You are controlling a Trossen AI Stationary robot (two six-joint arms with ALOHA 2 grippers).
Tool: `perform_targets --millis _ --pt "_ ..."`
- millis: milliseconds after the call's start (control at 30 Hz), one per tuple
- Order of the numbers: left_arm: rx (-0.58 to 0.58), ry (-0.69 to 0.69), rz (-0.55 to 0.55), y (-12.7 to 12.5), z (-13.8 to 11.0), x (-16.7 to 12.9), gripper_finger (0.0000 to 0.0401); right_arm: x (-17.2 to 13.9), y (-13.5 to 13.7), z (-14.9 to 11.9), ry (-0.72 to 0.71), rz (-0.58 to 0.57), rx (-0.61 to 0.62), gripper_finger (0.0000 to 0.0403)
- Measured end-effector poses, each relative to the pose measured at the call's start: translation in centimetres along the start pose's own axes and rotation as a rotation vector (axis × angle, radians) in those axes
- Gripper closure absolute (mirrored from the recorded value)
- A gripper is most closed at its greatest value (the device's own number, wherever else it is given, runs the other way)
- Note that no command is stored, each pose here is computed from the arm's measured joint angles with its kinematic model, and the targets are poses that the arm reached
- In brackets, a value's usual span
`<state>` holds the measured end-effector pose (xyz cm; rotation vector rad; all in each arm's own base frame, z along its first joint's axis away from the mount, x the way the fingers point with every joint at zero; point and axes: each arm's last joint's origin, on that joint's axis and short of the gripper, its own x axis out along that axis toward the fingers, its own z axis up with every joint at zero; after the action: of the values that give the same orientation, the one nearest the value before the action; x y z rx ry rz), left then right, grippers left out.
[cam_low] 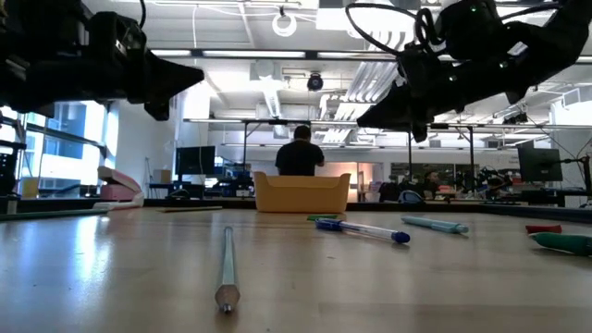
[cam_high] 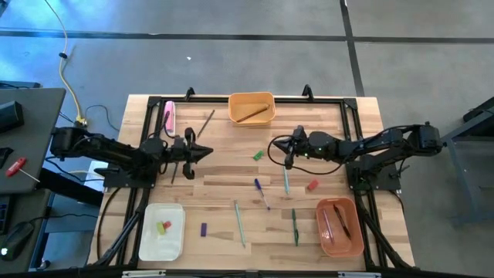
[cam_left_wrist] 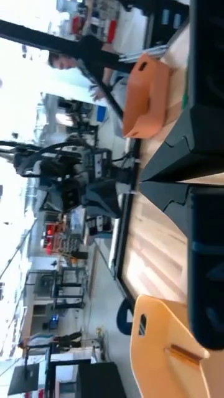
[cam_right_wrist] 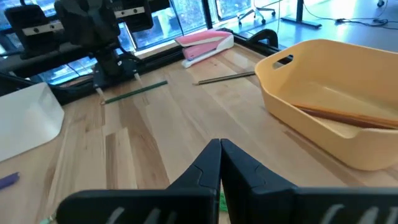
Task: Sort crayons/erasers/pens/pencils in bins
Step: Put the light blue pen into the orange bin
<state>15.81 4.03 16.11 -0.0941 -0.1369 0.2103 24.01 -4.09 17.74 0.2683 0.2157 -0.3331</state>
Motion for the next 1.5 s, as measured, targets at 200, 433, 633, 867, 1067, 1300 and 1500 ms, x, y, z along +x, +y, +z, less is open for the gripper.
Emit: perform_targets --millis 200,433,633,867,1067,1300,1500 --pt "-0.052 -0.015 -0.027 1.0 0.4 -0.2 0.0401 1.2 0.9 2.6 0.08 -0.034 -0.004 0.0402" --pt "-0.04 -0.012 -0.008 2.4 0.5 -0.4 0.0401 1.5 1.8 6.2 0.305 -0.167 0.071 0.0402" --pt "0.0 -0.016 0.034 3.1 0.6 -0.5 0.0401 0.8 2.7 7.8 0.424 -0.228 0.172 0.0402" --pt "-0.008 0.003 0.027 3.3 0.5 -0.6 0.0401 -0.3 4.9 7.1 0.509 -0.262 0.272 0.0402" --pt "0.033 -0.008 0.076 3.5 0.6 -0.6 0.0401 -1.5 5.9 5.7 0.597 -0.354 0.4 0.04" --pt "0.048 -0.009 0.08 3.5 0.6 -0.6 0.0401 -2.4 6.9 4.9 0.633 -0.417 0.533 0.033" --pt "0.034 0.035 0.076 3.5 0.1 -0.6 0.0401 -2.3 7.4 3.9 0.661 -0.475 0.6 0.0286"
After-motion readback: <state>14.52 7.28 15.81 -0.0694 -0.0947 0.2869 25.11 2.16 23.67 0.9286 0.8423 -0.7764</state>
